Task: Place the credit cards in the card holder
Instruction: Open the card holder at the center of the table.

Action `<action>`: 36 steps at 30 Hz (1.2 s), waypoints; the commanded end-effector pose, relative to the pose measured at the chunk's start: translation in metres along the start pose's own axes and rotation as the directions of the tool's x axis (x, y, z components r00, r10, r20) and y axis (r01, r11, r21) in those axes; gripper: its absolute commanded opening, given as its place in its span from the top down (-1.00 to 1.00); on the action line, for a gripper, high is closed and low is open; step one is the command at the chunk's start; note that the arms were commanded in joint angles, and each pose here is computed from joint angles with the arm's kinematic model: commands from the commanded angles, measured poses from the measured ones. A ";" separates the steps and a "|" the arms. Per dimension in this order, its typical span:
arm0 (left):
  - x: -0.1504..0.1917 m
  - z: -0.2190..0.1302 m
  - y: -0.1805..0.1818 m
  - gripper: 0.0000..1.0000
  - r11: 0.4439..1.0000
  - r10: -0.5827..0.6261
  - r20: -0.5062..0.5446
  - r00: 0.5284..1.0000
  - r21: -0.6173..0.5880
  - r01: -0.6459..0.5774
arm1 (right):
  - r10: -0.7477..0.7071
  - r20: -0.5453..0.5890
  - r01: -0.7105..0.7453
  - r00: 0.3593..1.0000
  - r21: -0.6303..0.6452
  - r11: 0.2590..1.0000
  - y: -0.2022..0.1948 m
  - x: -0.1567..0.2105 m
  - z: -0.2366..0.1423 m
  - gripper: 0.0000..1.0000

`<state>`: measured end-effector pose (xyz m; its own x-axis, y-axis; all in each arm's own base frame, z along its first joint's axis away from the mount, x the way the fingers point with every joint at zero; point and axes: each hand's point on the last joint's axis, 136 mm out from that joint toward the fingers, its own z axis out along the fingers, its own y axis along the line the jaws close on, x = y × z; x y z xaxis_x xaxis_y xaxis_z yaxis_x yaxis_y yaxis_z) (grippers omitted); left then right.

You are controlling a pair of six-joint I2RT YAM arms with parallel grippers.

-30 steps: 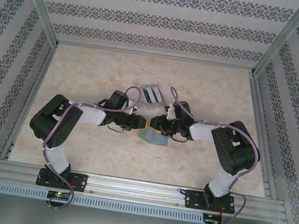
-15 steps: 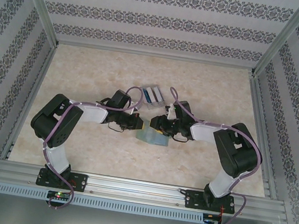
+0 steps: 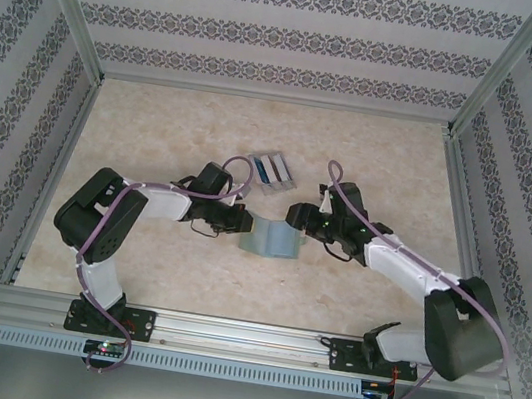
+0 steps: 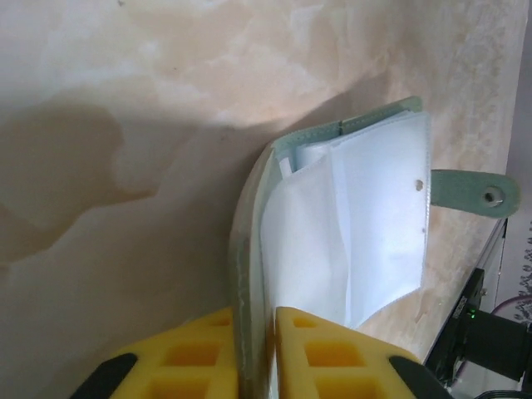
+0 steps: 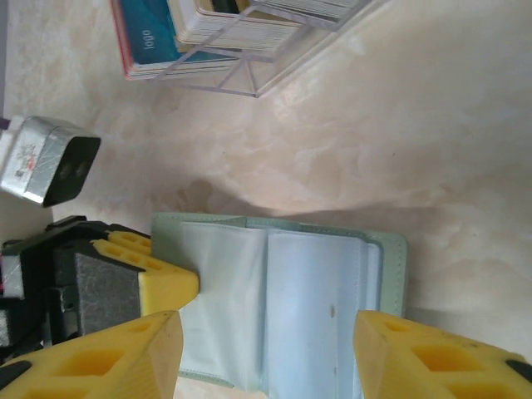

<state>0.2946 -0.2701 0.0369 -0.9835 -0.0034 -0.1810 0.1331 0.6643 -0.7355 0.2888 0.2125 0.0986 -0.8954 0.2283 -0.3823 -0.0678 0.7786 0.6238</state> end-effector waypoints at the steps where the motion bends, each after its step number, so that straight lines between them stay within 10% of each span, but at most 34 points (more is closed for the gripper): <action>1: -0.002 -0.008 -0.007 0.39 1.000 0.013 0.034 0.999 0.000 -0.013 | -0.050 -0.028 0.051 0.998 0.048 0.998 0.005 0.004 0.001 -0.07; 18: -0.004 -0.038 -0.019 0.00 1.000 0.016 0.120 0.993 -0.015 -0.014 | -0.073 -0.294 0.091 0.953 0.045 0.995 0.027 0.053 0.064 0.11; 36: -0.012 -0.090 0.007 -0.03 0.991 -0.047 0.253 0.966 -0.107 0.076 | -0.162 -0.273 0.196 0.948 0.103 0.975 0.049 0.047 0.067 0.07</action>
<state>0.2972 -0.2125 0.0937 -0.9337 -0.2076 -0.2916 0.0615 0.7095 -0.7020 0.2694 0.3038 0.0506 -0.9698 -0.0606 -0.2361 -0.1727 0.8545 0.4899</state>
